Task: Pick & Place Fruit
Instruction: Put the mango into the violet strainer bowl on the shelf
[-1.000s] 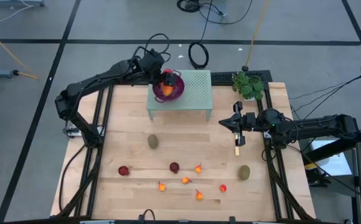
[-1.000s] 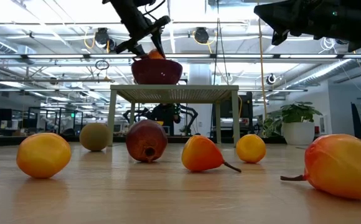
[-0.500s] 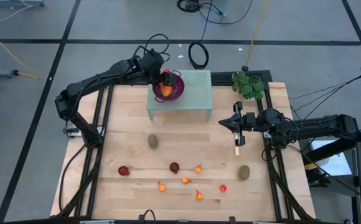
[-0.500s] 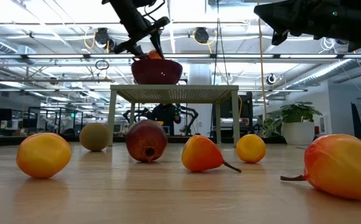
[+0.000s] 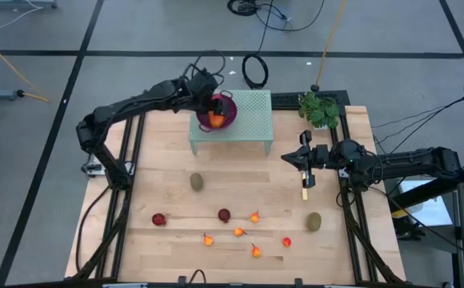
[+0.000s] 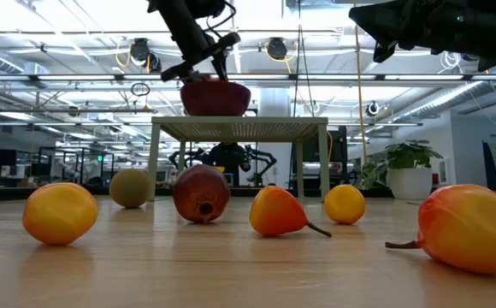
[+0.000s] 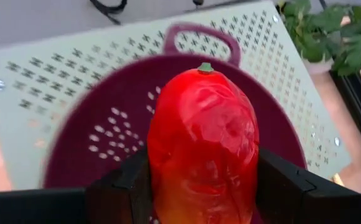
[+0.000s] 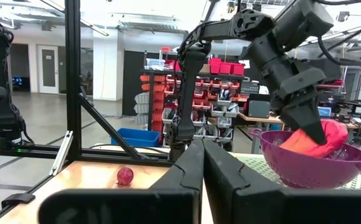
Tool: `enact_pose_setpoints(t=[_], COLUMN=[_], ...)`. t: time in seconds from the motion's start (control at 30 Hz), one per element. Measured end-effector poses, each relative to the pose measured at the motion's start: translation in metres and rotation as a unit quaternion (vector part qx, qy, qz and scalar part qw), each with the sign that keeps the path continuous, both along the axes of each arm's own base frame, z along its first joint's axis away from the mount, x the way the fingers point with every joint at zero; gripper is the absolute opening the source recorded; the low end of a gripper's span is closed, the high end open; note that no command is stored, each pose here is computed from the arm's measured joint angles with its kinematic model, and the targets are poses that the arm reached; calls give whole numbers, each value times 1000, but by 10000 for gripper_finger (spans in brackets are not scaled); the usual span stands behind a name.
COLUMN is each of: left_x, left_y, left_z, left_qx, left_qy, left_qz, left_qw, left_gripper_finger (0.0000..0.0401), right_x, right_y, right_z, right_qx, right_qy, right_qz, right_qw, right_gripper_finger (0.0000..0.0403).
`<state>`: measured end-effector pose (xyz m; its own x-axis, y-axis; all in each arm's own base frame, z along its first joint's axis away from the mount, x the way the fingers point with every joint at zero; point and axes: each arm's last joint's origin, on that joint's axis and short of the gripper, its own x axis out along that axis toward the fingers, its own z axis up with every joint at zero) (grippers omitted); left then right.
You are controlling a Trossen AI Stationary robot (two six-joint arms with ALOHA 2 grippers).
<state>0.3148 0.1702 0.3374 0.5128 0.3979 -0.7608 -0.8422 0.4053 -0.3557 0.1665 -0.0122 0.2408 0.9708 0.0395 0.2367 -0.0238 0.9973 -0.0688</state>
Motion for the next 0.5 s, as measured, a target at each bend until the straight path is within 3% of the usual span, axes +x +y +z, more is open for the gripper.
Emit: enact_pose_setpoints(t=[0.5], left_x=[1], left_y=[1], left_z=[-2], left_qx=[-4], left_qy=[3], left_qz=[-18], left_qw=[1000], left_gripper_finger=[208], right_x=[0], right_y=[0], right_z=[1], right_qx=[-1], right_qy=[-4], right_qz=[0], right_qw=[1000], right_gripper_finger=[1])
